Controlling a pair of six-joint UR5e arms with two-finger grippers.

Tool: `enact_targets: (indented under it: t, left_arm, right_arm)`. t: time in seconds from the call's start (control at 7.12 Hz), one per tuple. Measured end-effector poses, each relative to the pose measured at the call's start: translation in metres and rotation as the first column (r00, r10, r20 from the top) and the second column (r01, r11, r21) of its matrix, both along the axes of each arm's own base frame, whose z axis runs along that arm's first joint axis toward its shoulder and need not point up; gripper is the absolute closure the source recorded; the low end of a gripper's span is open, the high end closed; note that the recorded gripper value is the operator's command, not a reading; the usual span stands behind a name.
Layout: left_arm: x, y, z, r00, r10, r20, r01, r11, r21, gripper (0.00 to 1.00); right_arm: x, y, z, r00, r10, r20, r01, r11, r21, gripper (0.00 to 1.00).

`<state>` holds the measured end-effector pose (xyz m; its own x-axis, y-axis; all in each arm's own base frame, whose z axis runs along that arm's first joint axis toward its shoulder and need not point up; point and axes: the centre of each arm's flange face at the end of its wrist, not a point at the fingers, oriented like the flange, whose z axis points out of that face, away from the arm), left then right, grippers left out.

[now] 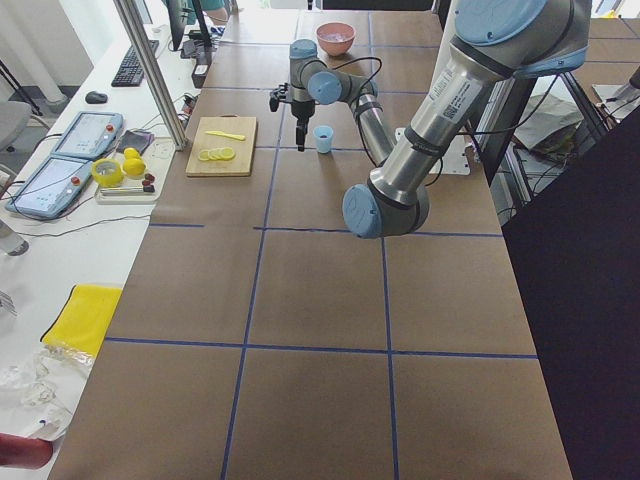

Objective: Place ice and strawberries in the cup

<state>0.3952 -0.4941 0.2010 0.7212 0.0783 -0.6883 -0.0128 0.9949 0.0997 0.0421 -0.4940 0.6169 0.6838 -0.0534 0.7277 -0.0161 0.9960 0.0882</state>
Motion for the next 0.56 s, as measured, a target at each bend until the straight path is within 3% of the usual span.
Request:
enact_targets:
  t: [0.56]
  left_arm:
    - [-0.158, -0.070, 0.108, 0.992, 0.111, 0.060, -0.115, 0.992, 0.060, 0.00]
  right_arm:
    - [0.007, 0.005, 0.008, 1.000, 0.023, -0.001, -0.023, 0.999, -0.026, 0.01]
